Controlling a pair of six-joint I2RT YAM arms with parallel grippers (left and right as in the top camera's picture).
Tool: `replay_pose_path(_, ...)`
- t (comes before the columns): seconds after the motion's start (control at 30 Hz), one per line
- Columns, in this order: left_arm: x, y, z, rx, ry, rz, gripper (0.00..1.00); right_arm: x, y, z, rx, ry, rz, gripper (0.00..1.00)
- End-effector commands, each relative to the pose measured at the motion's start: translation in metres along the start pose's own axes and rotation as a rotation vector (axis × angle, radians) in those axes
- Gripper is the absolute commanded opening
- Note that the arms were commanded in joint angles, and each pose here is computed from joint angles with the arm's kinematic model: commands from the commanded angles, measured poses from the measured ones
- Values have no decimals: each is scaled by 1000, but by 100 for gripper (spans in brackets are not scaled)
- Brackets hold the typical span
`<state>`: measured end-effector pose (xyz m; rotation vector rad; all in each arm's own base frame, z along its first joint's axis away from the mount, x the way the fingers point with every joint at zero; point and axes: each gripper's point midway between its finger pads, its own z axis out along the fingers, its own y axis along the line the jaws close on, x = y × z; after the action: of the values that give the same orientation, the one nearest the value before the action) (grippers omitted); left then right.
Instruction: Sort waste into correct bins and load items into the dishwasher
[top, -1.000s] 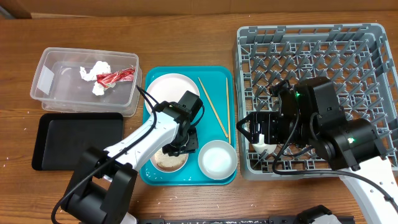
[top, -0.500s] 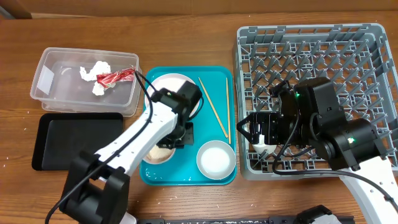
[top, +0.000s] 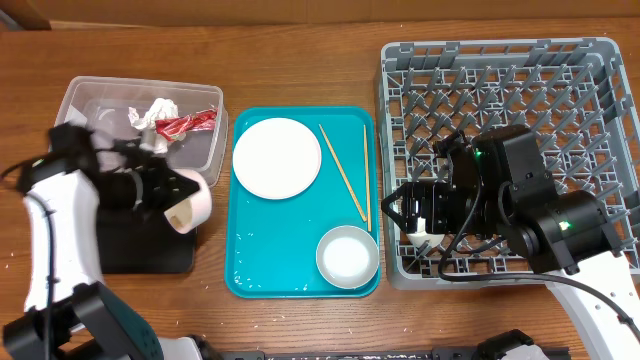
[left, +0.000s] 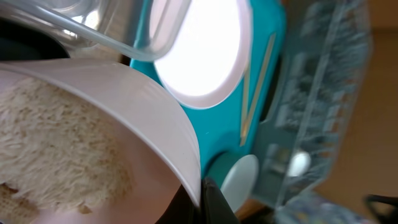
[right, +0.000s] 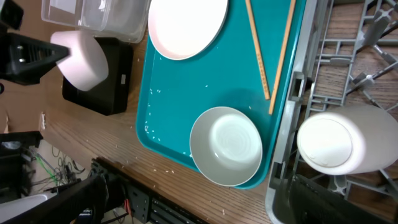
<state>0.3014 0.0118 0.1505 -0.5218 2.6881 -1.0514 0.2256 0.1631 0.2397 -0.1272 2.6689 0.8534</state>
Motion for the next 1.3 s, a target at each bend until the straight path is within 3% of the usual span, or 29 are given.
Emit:
replay_pose_path(0.0, -16, 9, -22, 381, -123, -72, 4, -5, 5, -5, -14, -21, -12, 95)
replay_pose_path(0.23, -22, 23, -37, 626, -200, -164, 4, -5, 6, -5, -14, -23, -13, 95)
replay_pose_path(0.47, -18, 35, -52, 622, -247, -187, 4, -4, 5, -5, -13, -19, -11, 95)
replay_pose_path(0.67, -18, 29, -55, 636, -284, -104, 4, -4, 5, -5, -13, -20, -11, 95)
replay_pose_path(0.73, -15, 27, -55, 652, -249, -185, 4, -4, 5, -5, -13, -19, -11, 95)
replay_pose_path(0.8, -18, 22, -61, 651, -326, -33, 4, -4, 5, -5, -13, -20, -11, 95)
replay_pose_path(0.83, -16, 26, -56, 658, -254, -182, 4, -4, 5, -5, -13, -19, -11, 95)
replay_pose_path(0.93, -14, 16, -63, 657, -325, -18, 4, -4, 5, -5, -12, -18, -10, 95)
replay_pose_path(1.0, -12, 18, -62, 665, -288, -103, 4, -5, 6, -5, -14, -21, -12, 95)
replay_pose_path(1.27, -4, 18, -60, 635, -244, -86, 4, -5, 6, -6, -15, -23, -13, 95)
